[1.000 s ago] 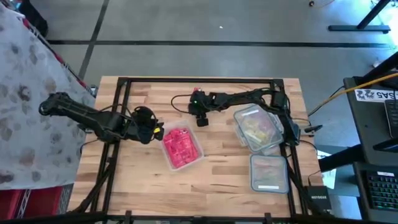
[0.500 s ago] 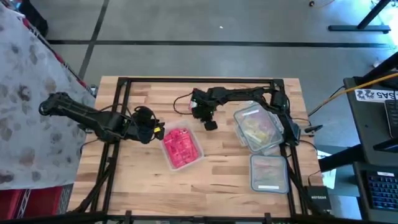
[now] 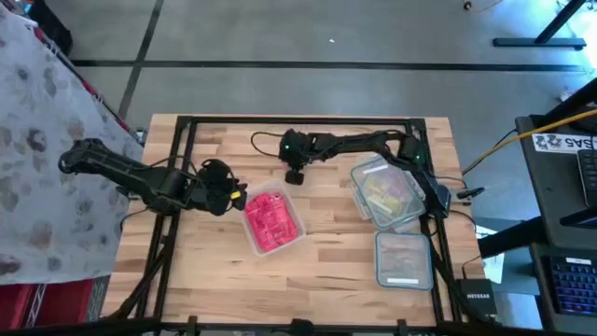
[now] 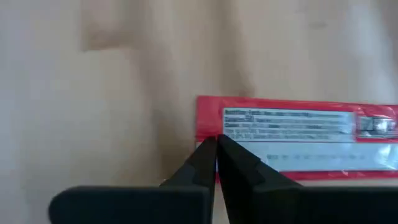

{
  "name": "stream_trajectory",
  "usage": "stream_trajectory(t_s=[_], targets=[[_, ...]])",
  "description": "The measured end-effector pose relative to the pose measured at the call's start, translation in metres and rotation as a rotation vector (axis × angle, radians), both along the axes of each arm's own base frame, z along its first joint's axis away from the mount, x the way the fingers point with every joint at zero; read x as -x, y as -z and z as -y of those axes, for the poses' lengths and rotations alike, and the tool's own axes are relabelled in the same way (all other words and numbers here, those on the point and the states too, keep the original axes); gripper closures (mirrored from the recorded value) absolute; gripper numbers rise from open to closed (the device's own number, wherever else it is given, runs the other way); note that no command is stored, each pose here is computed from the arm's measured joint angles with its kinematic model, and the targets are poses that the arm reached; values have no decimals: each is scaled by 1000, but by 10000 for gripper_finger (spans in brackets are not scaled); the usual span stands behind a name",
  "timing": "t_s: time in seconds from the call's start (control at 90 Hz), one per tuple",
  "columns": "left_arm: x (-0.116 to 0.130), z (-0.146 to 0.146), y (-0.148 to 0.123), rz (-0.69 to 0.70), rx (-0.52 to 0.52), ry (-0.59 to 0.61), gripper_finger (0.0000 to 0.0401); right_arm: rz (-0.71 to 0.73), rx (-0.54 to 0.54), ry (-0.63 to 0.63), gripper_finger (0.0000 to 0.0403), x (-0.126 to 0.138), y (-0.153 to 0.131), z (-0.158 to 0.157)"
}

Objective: Sort candy
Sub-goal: Put the pink candy strip into the left transparent bin

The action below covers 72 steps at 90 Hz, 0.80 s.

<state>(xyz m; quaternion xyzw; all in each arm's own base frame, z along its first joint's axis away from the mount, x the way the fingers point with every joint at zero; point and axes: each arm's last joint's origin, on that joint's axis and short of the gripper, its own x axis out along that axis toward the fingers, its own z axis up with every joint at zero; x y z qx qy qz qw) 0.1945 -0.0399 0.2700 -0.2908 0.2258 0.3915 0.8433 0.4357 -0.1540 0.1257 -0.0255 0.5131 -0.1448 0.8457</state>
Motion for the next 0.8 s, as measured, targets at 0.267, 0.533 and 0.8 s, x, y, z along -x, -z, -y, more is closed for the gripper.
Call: stream_trajectory(t_s=[0.267, 0.533, 0.8], targets=[[0, 0, 0, 6, 0, -4, 250, -141, -57, -70, 403, 4, -6, -15], [0, 0, 0, 4, -1, -2, 250, -259, -385, -272, 403, 20, -18, -42], [0, 3, 0, 0, -5, 20, 250, -155, -464, -551, 403, 45, -48, -84]])
